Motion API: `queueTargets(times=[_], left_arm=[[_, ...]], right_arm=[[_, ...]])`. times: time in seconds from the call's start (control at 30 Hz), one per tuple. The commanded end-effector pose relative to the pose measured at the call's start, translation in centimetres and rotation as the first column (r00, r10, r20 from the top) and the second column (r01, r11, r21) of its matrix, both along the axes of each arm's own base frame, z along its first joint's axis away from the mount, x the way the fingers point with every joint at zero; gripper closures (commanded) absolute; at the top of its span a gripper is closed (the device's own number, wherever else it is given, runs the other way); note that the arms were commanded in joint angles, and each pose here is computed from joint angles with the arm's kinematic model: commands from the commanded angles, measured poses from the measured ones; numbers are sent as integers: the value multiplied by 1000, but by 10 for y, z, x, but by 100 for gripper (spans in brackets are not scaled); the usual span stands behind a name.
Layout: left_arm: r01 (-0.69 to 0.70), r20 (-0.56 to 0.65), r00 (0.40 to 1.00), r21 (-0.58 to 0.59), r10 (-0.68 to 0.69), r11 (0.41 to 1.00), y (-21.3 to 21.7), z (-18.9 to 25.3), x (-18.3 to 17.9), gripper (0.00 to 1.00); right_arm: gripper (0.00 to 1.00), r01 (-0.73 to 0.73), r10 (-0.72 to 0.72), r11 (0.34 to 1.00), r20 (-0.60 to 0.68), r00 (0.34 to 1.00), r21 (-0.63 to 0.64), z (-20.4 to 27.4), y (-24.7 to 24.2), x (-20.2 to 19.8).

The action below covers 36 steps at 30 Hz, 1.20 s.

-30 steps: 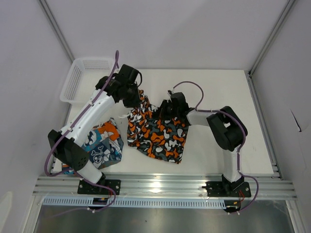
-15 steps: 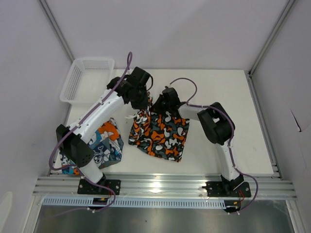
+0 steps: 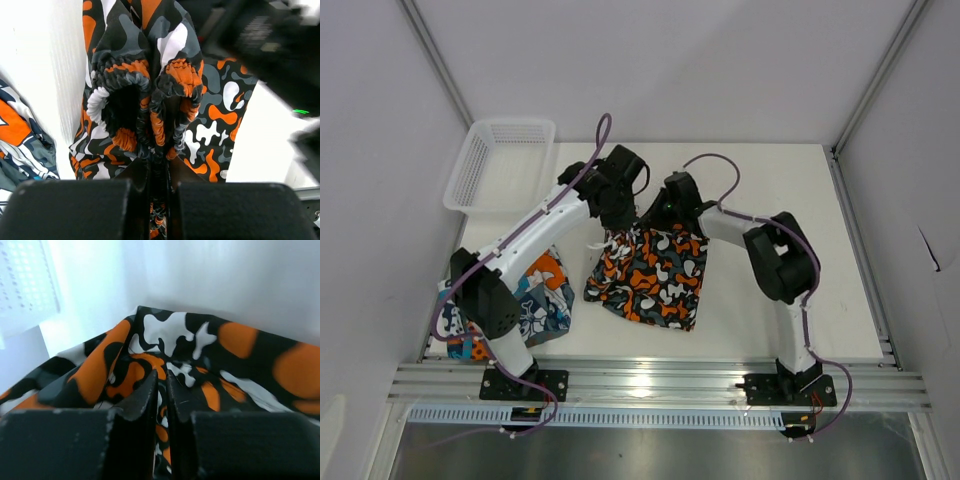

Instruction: Fold and stack the shorts

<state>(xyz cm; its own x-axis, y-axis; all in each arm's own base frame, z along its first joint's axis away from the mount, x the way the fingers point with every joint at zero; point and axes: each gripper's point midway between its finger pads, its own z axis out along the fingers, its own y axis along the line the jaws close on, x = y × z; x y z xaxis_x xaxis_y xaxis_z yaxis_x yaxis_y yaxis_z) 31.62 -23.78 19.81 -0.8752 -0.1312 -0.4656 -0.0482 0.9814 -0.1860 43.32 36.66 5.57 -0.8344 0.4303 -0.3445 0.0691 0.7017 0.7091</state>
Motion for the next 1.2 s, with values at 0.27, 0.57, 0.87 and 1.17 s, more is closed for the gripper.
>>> queueTargets(times=[0.27, 0.57, 0.87, 1.17], left_arm=[[-8, 79, 997, 4, 8, 1000, -32, 14, 8, 100], [21, 86, 996, 66, -26, 998, -61, -10, 0, 100], [65, 100, 992, 96, -74, 993, -91, -40, -15, 100], [103, 68, 991, 121, -112, 987, -117, -76, -28, 100]], right_arm=[[79, 77, -54, 991, 205, 977, -110, 114, -124, -38], [82, -39, 50, 973, 41, 998, -229, 44, -163, -101], [85, -103, 86, 966, -81, 993, -237, -7, -155, -109], [86, -114, 69, 953, -164, 984, -282, -32, -156, -112]])
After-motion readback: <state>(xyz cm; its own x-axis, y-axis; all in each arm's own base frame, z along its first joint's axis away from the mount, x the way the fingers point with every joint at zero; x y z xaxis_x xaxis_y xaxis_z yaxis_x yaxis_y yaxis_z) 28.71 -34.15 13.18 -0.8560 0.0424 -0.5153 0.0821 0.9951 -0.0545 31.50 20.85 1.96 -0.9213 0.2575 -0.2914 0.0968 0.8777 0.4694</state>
